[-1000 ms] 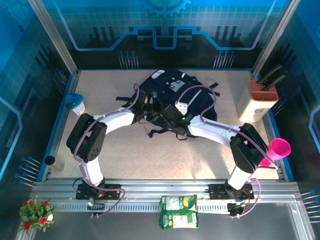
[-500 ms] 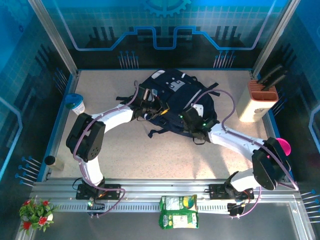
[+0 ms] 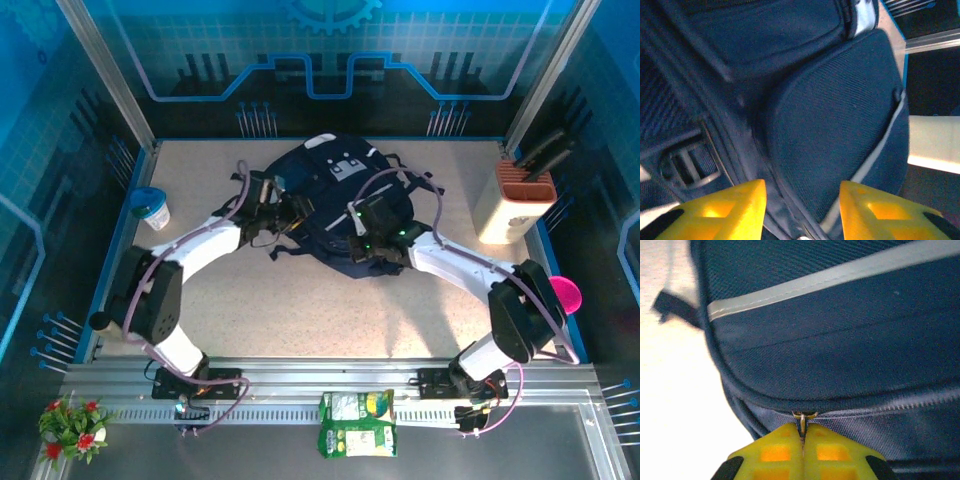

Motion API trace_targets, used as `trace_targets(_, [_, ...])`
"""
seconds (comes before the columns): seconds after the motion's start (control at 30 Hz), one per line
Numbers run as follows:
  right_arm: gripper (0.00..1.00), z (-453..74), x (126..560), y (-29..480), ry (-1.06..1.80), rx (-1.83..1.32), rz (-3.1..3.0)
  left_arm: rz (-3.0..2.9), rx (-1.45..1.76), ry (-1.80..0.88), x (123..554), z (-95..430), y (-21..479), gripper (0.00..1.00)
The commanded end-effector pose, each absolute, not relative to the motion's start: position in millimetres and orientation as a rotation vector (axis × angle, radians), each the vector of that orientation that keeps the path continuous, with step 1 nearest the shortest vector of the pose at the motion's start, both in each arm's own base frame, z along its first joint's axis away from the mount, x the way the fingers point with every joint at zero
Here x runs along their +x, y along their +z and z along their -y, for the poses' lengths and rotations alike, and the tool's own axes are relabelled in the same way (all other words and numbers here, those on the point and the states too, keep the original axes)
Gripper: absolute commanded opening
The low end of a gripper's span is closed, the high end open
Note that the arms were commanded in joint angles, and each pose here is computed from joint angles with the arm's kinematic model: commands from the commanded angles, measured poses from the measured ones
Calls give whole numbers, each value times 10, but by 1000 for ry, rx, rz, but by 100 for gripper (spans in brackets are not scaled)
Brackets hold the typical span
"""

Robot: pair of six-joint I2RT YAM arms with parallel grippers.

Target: Pack books, pencil case, and school supplies into a backpack

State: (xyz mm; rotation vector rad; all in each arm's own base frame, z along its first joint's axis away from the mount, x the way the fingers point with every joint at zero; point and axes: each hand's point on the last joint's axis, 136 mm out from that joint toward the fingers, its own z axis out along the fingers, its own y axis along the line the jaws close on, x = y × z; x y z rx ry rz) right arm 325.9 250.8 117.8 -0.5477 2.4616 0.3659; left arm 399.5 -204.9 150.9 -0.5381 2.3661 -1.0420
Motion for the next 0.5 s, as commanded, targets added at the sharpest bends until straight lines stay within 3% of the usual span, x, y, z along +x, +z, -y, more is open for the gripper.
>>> trace_targets(0.0, [0,-3112,3221,1427,576,-721,-2341,-2341,-659,-964,3829,1784,1520,50])
trace_targets(0.1, [0,-3366,3189,1469,628,-755,-2330,-2341,-751,-951,3616,1674,1510,59])
trace_targets(0.2, [0,-3574,3178,1475,676,-767,-2330,-2291,-842,-979,3494,1593,1500,62])
trace_targets(0.37, [0,-3820,3120,1473,754,-815,-2326,-2258,-900,-1069,3464,1649,1482,62])
trace_targets(0.47, [0,-3877,3098,1491,769,-827,-2315,-2260,-910,-1118,3513,1727,1441,56])
